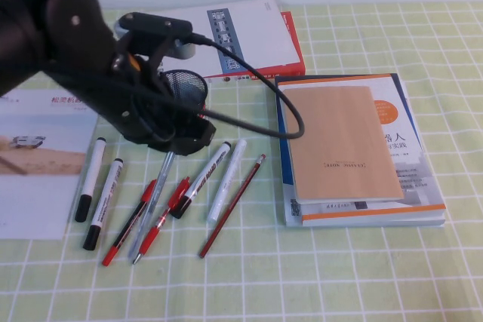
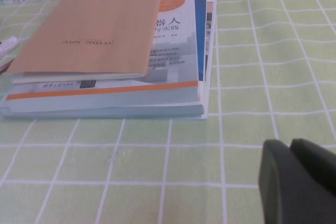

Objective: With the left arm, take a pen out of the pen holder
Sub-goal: Place the pen on the table

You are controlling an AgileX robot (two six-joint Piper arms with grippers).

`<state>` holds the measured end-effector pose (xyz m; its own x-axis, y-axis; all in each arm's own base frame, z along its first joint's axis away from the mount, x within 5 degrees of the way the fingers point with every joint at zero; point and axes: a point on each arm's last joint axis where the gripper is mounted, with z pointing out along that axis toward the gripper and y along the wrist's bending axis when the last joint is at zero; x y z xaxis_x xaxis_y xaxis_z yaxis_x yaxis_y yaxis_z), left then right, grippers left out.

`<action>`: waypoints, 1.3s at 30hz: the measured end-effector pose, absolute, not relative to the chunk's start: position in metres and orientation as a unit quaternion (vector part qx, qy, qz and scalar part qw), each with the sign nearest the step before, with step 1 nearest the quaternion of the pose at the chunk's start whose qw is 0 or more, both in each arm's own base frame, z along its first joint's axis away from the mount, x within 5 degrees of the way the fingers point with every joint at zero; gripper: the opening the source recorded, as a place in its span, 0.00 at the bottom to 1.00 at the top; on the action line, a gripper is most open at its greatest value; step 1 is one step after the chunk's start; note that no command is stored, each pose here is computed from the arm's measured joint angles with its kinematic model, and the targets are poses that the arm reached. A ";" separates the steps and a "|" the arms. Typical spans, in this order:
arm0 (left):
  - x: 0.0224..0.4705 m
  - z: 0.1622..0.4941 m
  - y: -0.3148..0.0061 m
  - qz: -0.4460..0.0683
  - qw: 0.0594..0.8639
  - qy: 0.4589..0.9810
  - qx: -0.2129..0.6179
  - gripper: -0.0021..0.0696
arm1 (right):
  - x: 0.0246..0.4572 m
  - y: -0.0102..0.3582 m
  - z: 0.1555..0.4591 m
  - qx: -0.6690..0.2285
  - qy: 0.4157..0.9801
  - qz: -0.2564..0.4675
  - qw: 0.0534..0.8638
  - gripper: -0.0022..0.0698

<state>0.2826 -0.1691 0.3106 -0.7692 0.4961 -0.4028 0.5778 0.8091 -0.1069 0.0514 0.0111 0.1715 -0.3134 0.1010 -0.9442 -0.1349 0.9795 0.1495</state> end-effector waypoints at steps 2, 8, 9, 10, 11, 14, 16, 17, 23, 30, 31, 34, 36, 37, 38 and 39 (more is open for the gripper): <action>0.293 0.305 -0.173 -0.102 0.172 0.936 0.290 0.09 | 0.051 0.011 0.171 -0.011 0.804 0.101 0.586 0.01; 0.309 0.280 -0.181 -0.092 0.127 0.943 0.292 0.09 | 0.051 0.011 0.171 -0.011 0.804 0.101 0.586 0.01; 0.310 0.276 -0.183 -0.092 0.121 0.944 0.292 0.09 | 0.051 0.011 0.171 -0.011 0.804 0.101 0.586 0.01; 0.313 0.273 -0.184 -0.092 0.116 0.945 0.293 0.09 | 0.051 0.011 0.171 -0.011 0.804 0.101 0.586 0.01; 0.315 0.271 -0.186 -0.091 0.111 0.945 0.293 0.09 | 0.051 0.011 0.171 -0.011 0.804 0.101 0.586 0.01; 0.322 0.270 -0.198 -0.092 0.104 0.943 0.303 0.09 | 0.051 0.011 0.171 -0.011 0.804 0.101 0.586 0.01; 0.326 0.270 -0.208 -0.094 0.103 0.940 0.312 0.09 | 0.051 0.011 0.171 -0.011 0.804 0.101 0.586 0.01; 0.328 0.270 -0.214 -0.095 0.103 0.939 0.315 0.09 | 0.051 0.011 0.171 -0.011 0.804 0.101 0.586 0.01; 0.344 0.259 -0.240 -0.098 0.096 0.936 0.323 0.09 | 0.051 0.011 0.171 -0.011 0.804 0.101 0.586 0.01; 0.356 0.240 -0.254 -0.094 0.071 0.939 0.323 0.09 | 0.051 0.011 0.171 -0.011 0.804 0.101 0.586 0.01; 0.356 0.240 -0.257 -0.094 0.069 0.939 0.323 0.09 | 0.051 0.011 0.171 -0.011 0.804 0.101 0.586 0.01; 0.357 0.243 -0.264 -0.097 0.076 0.939 0.322 0.09 | 0.051 0.011 0.171 -0.011 0.804 0.101 0.586 0.01; 0.359 0.243 -0.267 -0.102 0.076 0.940 0.316 0.09 | 0.051 0.011 0.171 -0.011 0.804 0.101 0.586 0.01; 0.359 0.241 -0.268 -0.101 0.074 0.941 0.315 0.09 | 0.051 0.011 0.171 -0.011 0.804 0.101 0.586 0.01; 0.360 0.237 -0.268 -0.101 0.070 0.941 0.314 0.09 | 0.051 0.011 0.171 -0.011 0.804 0.101 0.586 0.01; 0.361 0.234 -0.269 -0.100 0.066 0.942 0.314 0.09 | 0.051 0.011 0.171 -0.011 0.804 0.101 0.586 0.01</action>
<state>0.3606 -0.2690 0.2339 -0.7946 0.5773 -0.1881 0.6040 0.7833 -0.1472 0.0514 0.0111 0.1715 -0.3134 0.1010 -0.9442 -0.1349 0.9795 0.1495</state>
